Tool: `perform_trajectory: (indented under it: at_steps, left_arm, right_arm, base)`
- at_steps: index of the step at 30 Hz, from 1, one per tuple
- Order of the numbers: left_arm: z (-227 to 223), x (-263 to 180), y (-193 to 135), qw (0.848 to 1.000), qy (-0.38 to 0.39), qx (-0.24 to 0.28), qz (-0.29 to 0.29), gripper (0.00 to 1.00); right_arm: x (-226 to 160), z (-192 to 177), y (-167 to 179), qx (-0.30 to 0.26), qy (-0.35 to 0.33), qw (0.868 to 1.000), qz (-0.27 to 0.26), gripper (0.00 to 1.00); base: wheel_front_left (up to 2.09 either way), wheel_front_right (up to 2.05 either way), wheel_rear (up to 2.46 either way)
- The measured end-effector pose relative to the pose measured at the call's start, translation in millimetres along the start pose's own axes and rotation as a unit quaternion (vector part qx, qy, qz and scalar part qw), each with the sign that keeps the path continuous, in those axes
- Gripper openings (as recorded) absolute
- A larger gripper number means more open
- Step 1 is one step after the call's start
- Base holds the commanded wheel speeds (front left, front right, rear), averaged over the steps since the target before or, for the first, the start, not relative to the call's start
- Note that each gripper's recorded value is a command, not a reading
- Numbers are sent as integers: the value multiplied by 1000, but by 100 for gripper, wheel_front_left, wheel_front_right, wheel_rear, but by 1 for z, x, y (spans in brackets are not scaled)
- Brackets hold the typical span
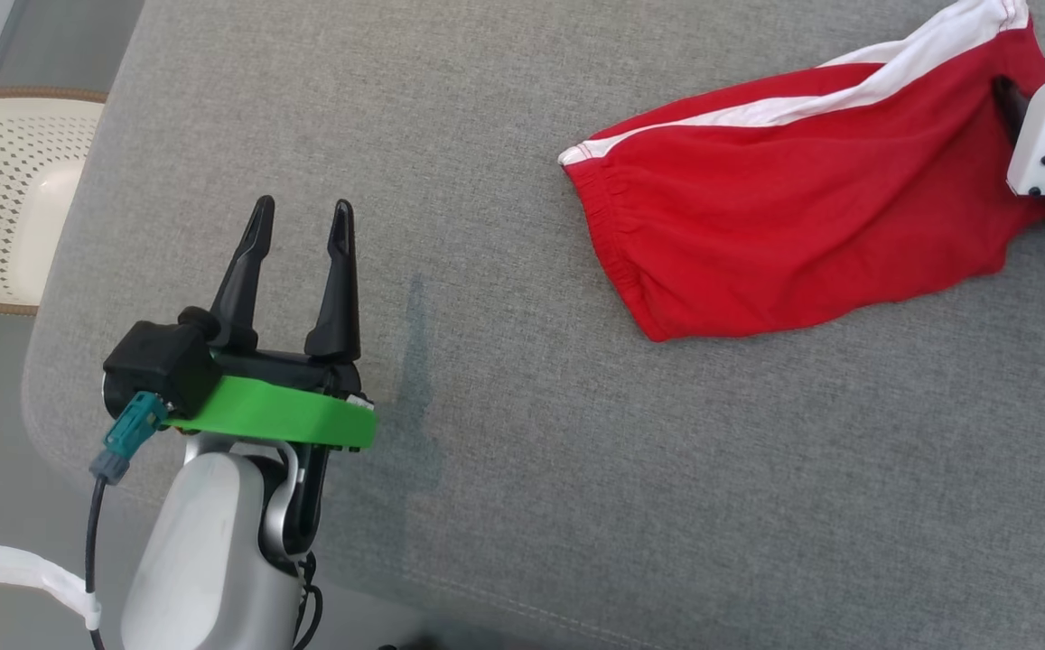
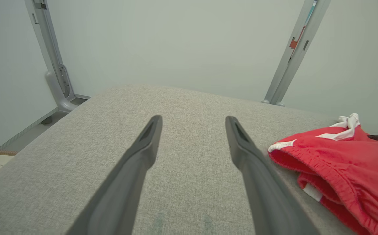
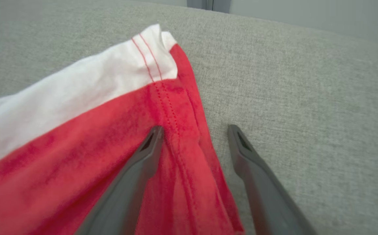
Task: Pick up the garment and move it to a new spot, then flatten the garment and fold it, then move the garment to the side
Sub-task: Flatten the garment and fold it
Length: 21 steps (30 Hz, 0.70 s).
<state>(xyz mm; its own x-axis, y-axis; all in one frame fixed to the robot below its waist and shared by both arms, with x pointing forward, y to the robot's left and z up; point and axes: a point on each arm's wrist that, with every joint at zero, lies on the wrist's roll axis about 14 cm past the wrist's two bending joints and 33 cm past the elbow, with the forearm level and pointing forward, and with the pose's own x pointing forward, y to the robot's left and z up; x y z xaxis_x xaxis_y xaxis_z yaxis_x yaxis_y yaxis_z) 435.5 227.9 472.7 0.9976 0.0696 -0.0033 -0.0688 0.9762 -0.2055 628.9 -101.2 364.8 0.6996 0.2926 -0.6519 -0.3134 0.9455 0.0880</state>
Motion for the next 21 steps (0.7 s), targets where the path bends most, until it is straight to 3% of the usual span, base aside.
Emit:
perform_trajectory:
  at_steps: [1,2,3,4,12,21]
  left_arm:
    - [0,0,1,1000,1,1,1,100]
    - [-1,-1,1,1000,1,1,1,100]
    - [-1,-1,0,1000,2,1,1,100]
    - [-1,-1,0,1000,2,1,0,100]
    - [0,3,-14,1000,-1,-8,-20,100]
    - [2,1,-36,999,-4,-13,-52,100]
  right_arm:
    - [1,-3,1,3,10,1000,2,100]
    - [2,-4,3,7,19,1000,4,73]
    - [3,-5,5,10,26,1000,6,29]
    - [3,-5,6,10,27,1000,8,0]
    - [-15,-2,-7,10,-24,1000,-6,0]
    - [-64,-6,-62,30,-88,993,-76,0]
  base:
    - [0,0,0]
    - [0,0,0]
    - [0,0,0]
    - [0,0,0]
    - [0,0,0]
    - [0,0,0]
